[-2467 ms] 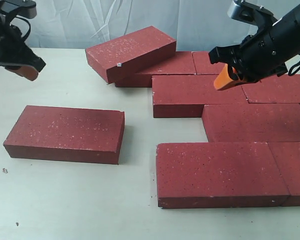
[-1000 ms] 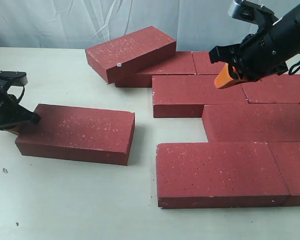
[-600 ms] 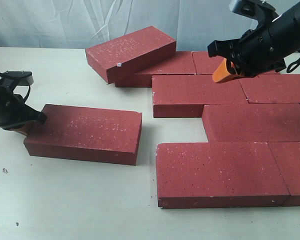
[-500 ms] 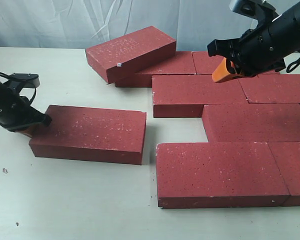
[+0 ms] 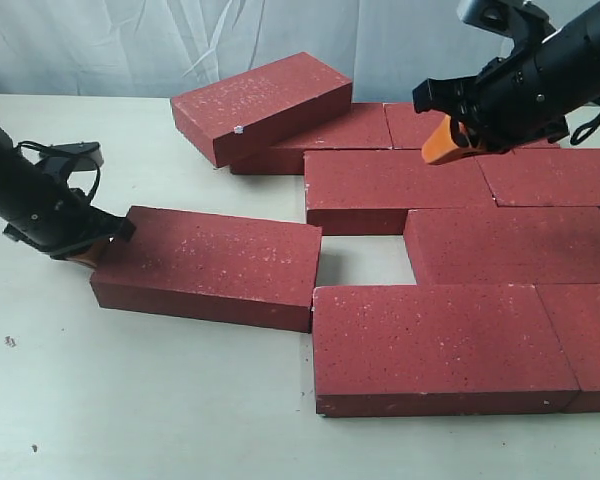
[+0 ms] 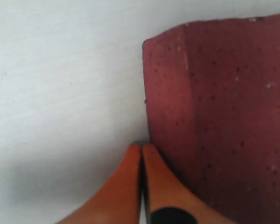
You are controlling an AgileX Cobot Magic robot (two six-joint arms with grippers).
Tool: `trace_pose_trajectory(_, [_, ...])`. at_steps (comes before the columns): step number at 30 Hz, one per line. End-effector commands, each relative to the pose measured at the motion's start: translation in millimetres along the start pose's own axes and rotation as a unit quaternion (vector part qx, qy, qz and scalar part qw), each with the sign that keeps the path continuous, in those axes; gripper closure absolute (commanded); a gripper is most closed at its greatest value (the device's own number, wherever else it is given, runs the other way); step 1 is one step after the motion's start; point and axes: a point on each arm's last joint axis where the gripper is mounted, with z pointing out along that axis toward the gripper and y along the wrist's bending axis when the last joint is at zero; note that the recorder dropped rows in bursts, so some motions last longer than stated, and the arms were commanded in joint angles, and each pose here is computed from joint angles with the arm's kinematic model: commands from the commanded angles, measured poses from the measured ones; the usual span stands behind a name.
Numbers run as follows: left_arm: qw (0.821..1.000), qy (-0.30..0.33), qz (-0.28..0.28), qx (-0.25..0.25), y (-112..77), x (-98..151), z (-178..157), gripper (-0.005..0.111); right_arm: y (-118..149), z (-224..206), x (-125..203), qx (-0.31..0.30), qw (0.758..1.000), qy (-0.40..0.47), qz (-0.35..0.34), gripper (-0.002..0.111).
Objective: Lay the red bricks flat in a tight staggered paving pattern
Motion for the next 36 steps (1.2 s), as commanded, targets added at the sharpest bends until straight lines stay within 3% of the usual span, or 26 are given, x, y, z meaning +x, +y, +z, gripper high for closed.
trace_pose_trajectory(1, [1.0,0.005,-0.011,0.001,0.0,3.6,1.3,0.107,36.7,9.9,7.6,-0.03,0.995,0.022,-0.094,0.109])
trace_pose_trajectory(9, [1.0,-0.008,0.001,-0.014,5.3,1.3,-15.1,0.107,120.2,33.3,43.8,-0.09,0.958,0.084,-0.258,0.109])
trace_pose_trajectory(13, [1.0,0.002,0.002,-0.007,4.0,3.2,-15.1,0.107,141.5,48.1,63.9,-0.085,0.934,0.122,-0.324,0.109])
trace_pose_trajectory(22, [1.0,0.006,0.002,-0.004,3.5,3.9,-15.1,0.107,160.1,86.6,95.7,-0.075,0.898,0.188,-0.39,0.109])
trace_pose_trajectory(36, [1.0,0.009,0.002,-0.001,3.0,4.5,-15.1,0.107,149.9,131.8,99.8,-0.044,0.907,0.182,-0.377,0.109])
